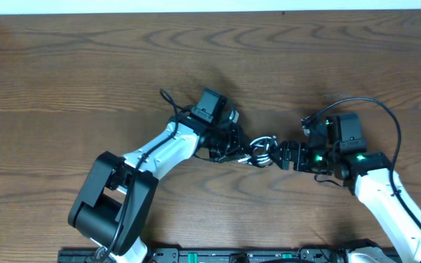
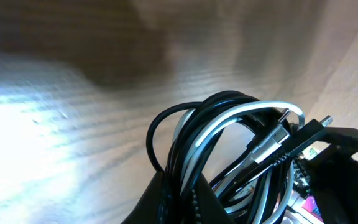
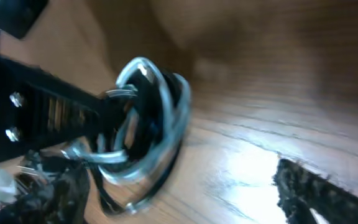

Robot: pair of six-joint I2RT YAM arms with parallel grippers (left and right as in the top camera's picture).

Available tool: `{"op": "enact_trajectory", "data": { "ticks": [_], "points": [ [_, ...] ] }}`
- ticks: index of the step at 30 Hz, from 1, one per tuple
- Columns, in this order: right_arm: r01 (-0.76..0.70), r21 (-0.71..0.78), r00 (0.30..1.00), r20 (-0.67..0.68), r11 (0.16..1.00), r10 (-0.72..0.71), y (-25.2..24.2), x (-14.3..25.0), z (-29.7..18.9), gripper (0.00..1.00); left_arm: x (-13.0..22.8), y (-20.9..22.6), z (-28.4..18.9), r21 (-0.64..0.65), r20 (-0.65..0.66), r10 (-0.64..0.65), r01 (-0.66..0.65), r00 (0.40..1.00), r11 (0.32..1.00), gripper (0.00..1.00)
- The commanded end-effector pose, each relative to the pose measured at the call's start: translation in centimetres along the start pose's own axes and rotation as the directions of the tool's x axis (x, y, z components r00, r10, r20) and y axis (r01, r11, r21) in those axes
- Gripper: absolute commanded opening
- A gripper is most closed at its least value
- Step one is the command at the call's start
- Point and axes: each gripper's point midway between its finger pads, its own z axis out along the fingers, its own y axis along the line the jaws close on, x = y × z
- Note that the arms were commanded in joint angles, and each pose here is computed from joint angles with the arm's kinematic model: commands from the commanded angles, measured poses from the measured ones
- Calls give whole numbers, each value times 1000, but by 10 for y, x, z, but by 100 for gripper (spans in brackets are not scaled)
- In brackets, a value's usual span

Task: Untangle cables
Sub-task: 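Move the right gripper in and grasp the coil beside the left gripper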

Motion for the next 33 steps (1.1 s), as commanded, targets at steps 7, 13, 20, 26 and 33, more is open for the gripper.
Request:
{"op": "enact_trajectory", "data": {
  "ticks": [7,13,20,26,33],
  "points": [
    [-76,-1,997,-14,997,76,4,7,8,57,14,-17,2,38,-47,1,1,999,999,8],
    [-128,3,992,-18,992,128,3,9,9,37,14,-17,2,39,-48,1,1,999,999,8],
    [-129,4,991,-21,992,129,2,10,9,15,16,-21,2,62,-61,10,-7,998,998,7],
    [-129,4,991,-21,992,129,2,10,9,1,15,-21,2,60,-58,12,-9,998,998,7],
    [-96,-3,995,-20,995,95,3,9,9,1,3,7,2,-87,19,124,-122,992,989,8]
  ]
}}
